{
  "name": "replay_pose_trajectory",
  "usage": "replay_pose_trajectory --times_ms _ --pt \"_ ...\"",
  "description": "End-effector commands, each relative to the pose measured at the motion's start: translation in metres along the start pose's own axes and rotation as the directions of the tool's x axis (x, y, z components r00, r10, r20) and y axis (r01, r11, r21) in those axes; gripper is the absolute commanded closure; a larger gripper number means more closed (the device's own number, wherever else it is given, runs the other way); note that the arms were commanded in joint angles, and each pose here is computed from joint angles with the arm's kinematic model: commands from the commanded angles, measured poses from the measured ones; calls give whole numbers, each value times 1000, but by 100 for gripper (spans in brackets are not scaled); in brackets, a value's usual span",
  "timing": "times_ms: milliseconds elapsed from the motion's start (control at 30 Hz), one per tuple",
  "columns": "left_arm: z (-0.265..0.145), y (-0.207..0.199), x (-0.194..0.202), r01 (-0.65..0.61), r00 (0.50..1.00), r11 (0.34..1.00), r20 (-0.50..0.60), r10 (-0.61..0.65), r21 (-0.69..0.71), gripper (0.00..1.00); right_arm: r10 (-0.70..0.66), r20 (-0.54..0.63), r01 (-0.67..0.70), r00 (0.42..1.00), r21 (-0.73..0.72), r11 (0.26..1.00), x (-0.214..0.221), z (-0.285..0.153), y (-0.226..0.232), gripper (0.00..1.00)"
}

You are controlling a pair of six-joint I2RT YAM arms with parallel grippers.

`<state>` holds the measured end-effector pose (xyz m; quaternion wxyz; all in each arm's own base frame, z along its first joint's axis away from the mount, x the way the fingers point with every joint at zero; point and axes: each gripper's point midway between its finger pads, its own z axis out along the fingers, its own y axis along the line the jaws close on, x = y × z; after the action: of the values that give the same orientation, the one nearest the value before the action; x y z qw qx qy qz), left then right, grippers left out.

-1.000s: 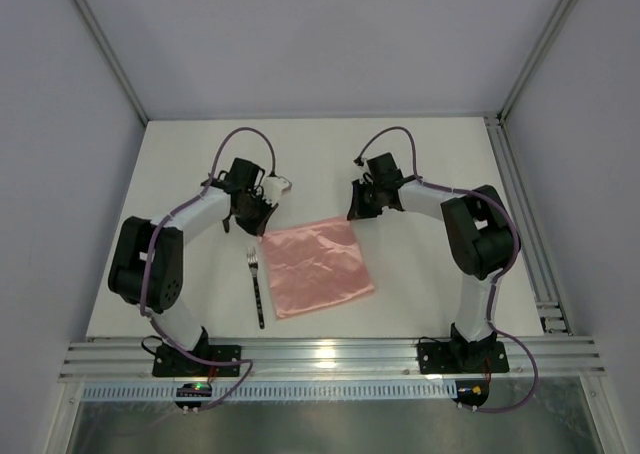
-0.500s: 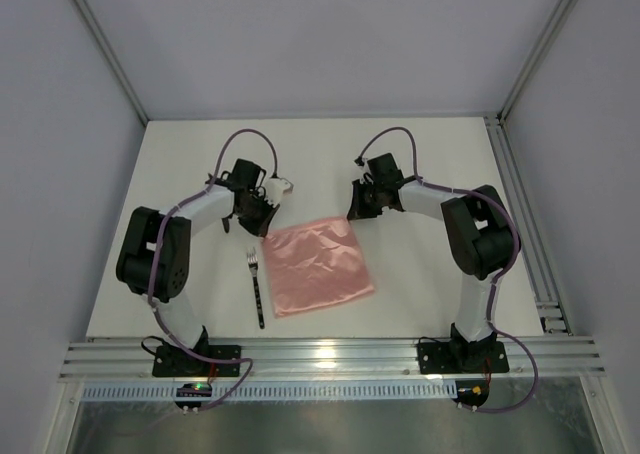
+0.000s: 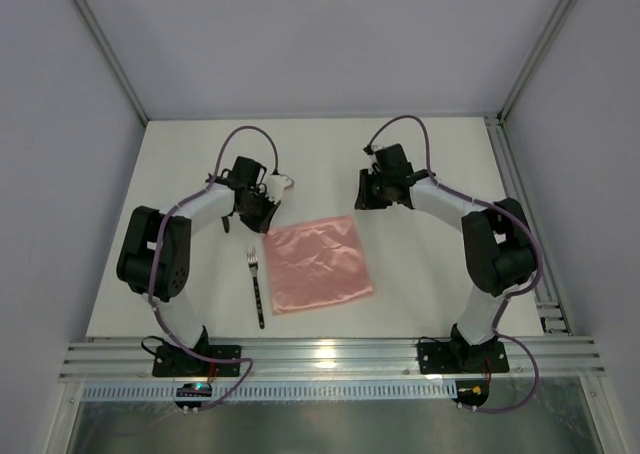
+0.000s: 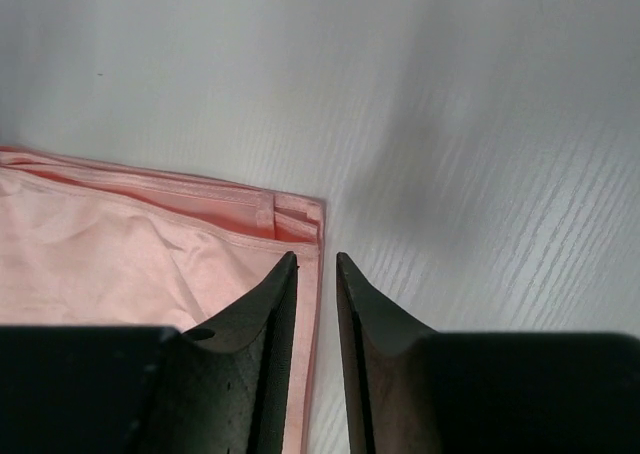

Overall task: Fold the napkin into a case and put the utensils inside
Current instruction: Smooth out the square-folded napkin at the center of the board.

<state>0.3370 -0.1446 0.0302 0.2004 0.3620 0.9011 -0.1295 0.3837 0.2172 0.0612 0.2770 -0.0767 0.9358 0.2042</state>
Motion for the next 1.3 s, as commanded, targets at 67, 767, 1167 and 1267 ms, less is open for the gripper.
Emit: replay_pose_trajectory --times_ms 67,767,1167,1267 --pt "-10 5 -31 -33 994 999 101 35 -22 91 -29 64 30 998 -5 1000 -18 -18 6 73" --pt "-43 27 -57 29 981 983 191 6 -180 50 -117 26 120 993 -164 979 100 -68 108 96" --pt "-41 -86 51 -211 972 977 -110 207 -26 69 -15 -131 -22 991 -278 960 183 -46 133 96" --pt "-27 -93 63 -238 958 971 -164 234 -5 70 23 -148 -57 989 -225 973 192 -42 120 96"
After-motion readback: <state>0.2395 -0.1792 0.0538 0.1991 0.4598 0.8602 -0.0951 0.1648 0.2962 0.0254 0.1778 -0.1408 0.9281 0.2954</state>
